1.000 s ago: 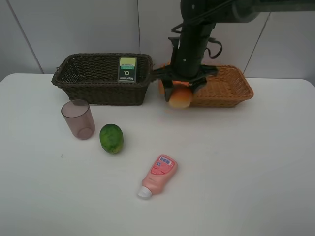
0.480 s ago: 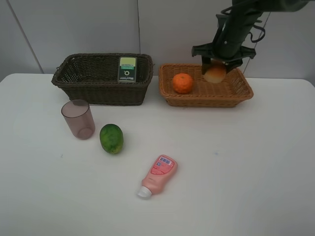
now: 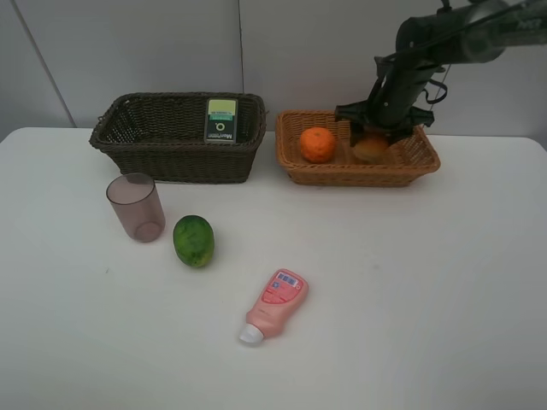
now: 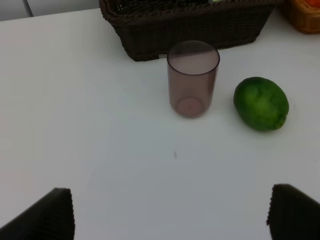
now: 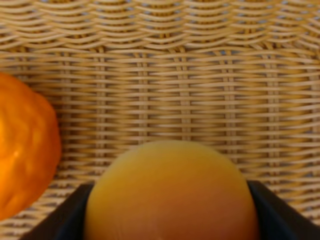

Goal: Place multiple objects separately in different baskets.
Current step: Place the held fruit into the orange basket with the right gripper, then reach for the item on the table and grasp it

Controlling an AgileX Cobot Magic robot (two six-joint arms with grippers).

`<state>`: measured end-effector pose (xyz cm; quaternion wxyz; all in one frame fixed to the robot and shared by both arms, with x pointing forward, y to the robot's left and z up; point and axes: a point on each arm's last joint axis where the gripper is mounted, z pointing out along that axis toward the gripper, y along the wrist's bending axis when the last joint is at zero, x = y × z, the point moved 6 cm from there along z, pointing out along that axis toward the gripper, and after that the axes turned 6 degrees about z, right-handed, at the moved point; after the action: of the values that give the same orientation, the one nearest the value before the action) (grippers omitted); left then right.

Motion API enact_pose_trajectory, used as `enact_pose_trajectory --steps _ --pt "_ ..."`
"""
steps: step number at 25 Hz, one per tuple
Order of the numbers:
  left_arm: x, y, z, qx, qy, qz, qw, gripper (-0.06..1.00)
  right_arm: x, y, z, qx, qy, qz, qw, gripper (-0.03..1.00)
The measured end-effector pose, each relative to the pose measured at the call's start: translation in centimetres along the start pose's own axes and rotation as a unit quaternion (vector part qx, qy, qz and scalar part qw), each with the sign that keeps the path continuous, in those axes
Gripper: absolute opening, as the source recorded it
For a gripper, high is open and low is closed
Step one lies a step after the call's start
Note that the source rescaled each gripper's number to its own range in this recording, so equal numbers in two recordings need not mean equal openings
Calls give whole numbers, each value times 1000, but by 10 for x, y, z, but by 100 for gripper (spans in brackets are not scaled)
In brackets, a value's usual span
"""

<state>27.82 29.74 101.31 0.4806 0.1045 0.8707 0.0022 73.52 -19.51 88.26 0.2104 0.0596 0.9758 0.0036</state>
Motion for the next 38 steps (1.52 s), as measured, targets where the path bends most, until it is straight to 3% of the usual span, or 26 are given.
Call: enact_pose_trajectory --steps 3,4,5,7,8,9,11,15,22,28,32,38 --pt "0 0 0 0 0 0 1000 100 -3 2 2 -5 -10 0 1000 0" --pt "0 0 0 0 0 0 1000 100 -4 2 2 -7 -14 0 1000 7" --pt "0 0 0 0 0 0 1000 100 -5 3 2 -9 -17 0 1000 22" --pt "0 0 0 0 0 0 1000 100 -5 2 2 -8 -19 -2 1000 63" --pt "0 0 0 0 0 0 1000 100 -6 2 2 -6 -20 -4 1000 76" --pt "0 0 0 0 0 0 1000 100 -6 2 2 -6 -20 -4 1000 85" --pt "0 0 0 0 0 0 1000 100 -6 1 2 -3 -20 -7 1000 93" --pt "0 0 0 0 0 0 1000 100 -6 -1 -9 1 -17 -6 1000 97" --pt "0 0 0 0 0 0 1000 100 1 -16 -72 4 -16 7 1000 97" --pt "0 0 0 0 0 0 1000 100 53 -64 -126 17 -2 36 999 97" --pt "0 0 0 0 0 0 1000 100 87 -94 -174 21 -25 47 998 97" --pt "0 0 0 0 0 0 1000 100 144 -110 -256 -3 -96 40 995 97"
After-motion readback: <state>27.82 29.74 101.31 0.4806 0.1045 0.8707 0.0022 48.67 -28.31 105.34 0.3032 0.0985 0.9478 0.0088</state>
